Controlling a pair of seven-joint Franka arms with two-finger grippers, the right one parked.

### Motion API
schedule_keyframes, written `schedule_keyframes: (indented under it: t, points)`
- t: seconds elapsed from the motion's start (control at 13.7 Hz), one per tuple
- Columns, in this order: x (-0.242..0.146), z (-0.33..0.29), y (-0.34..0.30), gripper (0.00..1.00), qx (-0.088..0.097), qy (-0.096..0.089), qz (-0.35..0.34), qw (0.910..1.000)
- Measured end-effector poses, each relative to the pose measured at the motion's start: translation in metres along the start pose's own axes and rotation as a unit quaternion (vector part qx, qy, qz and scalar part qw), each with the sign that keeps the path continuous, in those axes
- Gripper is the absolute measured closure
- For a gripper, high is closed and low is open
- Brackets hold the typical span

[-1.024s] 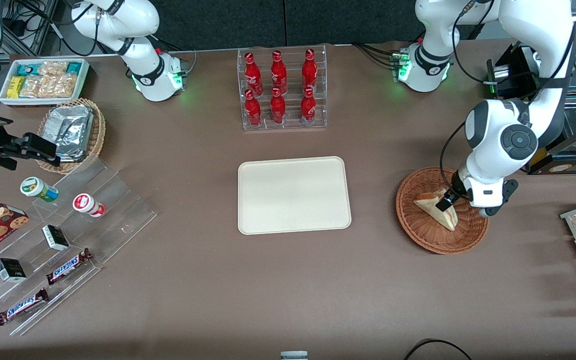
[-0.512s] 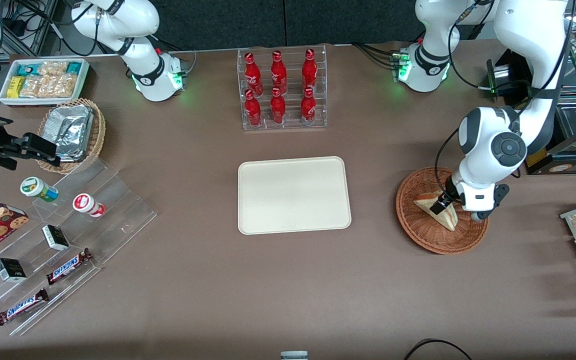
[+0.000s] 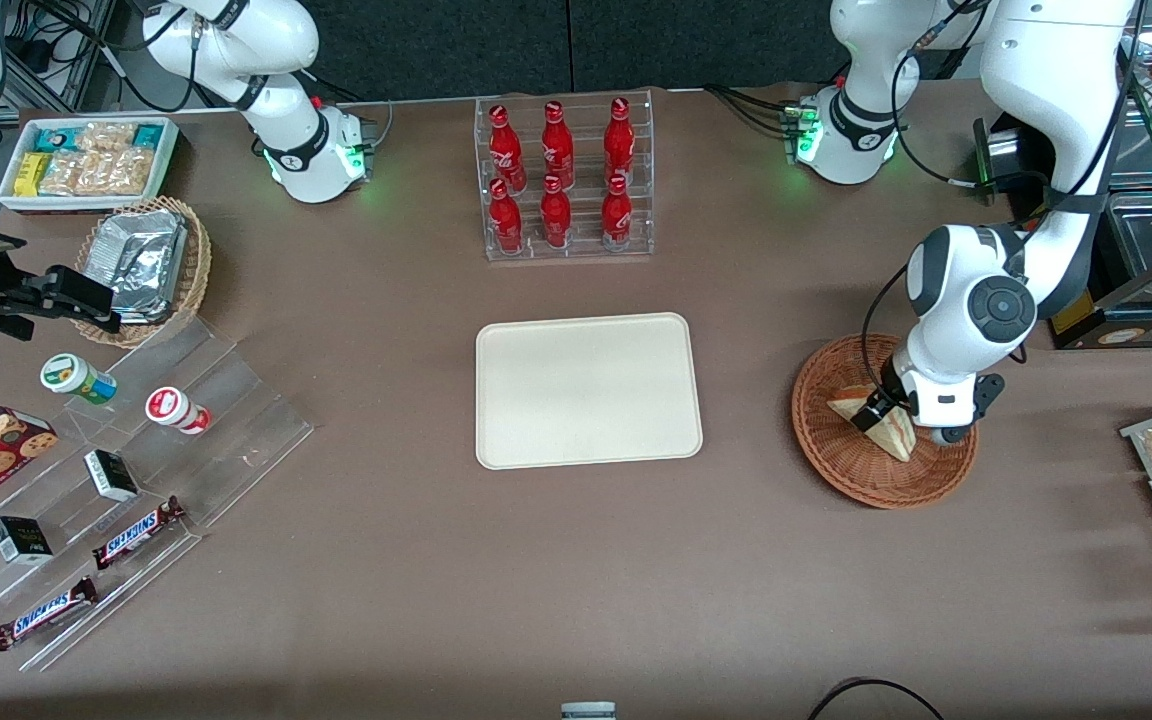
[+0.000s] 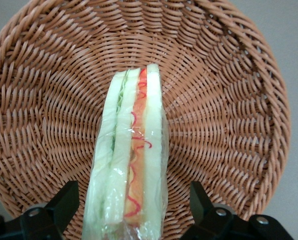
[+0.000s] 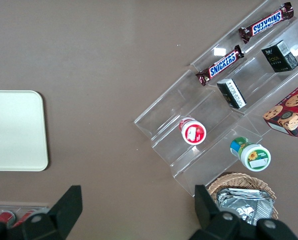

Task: Place sandwich from basket to tray
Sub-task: 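Close the left gripper on the sandwich's upright edge, then lift the sandwich and carry it over the white tray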

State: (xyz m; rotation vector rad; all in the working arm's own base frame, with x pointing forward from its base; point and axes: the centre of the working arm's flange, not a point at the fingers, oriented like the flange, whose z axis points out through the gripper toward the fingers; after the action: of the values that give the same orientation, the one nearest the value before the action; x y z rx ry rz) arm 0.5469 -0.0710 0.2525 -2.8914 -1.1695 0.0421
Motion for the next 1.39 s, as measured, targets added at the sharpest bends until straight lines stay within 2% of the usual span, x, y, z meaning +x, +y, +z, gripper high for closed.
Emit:
schedule_keyframes:
  t: [0.07,0.22,0.37,0.51,0.59,0.66,0.8,0.95,1.17,1.39]
  points:
    - [0.0,0.002,0.0,0.09,0.001,-0.001,-0.001,1.0]
    - [0.001,0.005,-0.001,0.35,0.003,-0.003,-0.001,1.0]
    - [0.001,0.005,-0.001,0.55,0.003,-0.003,-0.003,1.0]
    - [0.002,0.002,0.0,0.69,0.006,-0.005,-0.006,1.0]
    - [0.003,-0.003,0.002,0.77,0.015,-0.011,-0.006,0.9998]
    - [0.004,-0.013,0.004,0.8,0.028,-0.019,-0.005,0.9994]
    - [0.004,-0.05,0.017,0.79,0.05,-0.034,0.002,0.9981]
    - [-0.006,-0.104,0.035,0.79,0.064,-0.043,0.018,0.9969]
    - [-0.046,-0.18,0.079,0.78,0.055,-0.038,0.057,0.9961]
    - [-0.113,-0.205,0.122,0.76,0.038,-0.038,0.118,0.9916]
